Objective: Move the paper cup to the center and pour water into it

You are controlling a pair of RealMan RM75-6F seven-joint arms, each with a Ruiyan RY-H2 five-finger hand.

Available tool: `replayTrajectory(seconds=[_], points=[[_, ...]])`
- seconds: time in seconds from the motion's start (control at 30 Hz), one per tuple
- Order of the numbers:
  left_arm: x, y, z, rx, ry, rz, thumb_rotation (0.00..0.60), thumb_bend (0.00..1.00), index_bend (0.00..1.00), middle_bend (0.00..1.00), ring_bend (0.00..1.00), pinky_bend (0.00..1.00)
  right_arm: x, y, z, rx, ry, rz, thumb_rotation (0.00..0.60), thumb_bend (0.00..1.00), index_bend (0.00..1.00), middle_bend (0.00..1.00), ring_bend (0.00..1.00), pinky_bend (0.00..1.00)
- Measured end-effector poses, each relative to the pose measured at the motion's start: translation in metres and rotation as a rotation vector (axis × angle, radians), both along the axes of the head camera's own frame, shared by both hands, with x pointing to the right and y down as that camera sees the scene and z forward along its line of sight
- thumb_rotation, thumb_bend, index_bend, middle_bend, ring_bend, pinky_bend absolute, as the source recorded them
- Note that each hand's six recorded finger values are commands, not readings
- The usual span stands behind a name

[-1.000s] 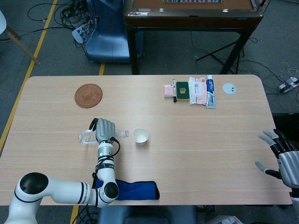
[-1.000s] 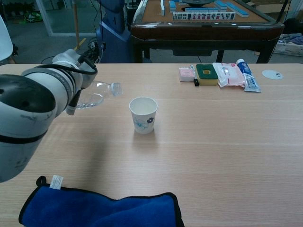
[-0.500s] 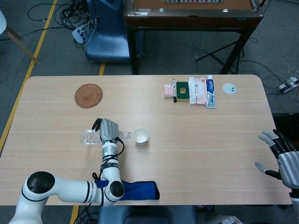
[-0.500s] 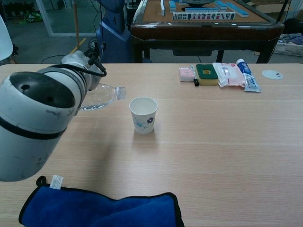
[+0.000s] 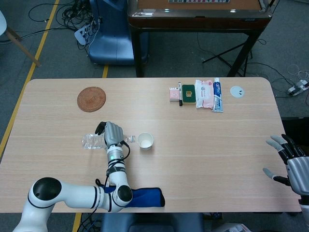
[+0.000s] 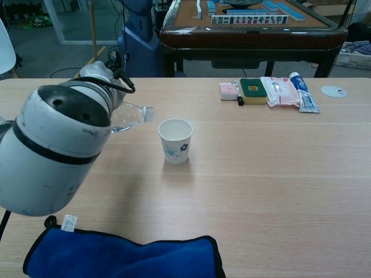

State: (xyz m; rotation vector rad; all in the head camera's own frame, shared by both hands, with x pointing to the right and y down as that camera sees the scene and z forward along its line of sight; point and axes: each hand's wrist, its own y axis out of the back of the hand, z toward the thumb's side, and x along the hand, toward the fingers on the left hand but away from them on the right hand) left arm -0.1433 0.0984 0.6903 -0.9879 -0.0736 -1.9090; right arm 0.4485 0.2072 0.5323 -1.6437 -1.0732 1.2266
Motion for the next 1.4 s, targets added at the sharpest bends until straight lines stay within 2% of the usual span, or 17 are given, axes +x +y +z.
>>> replayTrajectory(seconds=[0.6, 1.4], points=[[0.007, -0.003, 0.001, -0.004, -0.083, 0.027, 0.6, 0.07, 0.68, 0.83, 0.54, 0.54, 0.002, -0.001, -0.002, 0.004, -0.004, 0.005, 0.6, 0.05, 0.23, 0.17, 0.08, 0.27], [0.017, -0.007, -0.005, 0.024, -0.114, 0.069, 0.6, 0.07, 0.68, 0.84, 0.55, 0.55, 0.001, 0.0, -0.003, 0.005, -0.008, 0.002, 0.6, 0.05, 0.23, 0.17, 0.08, 0.27]])
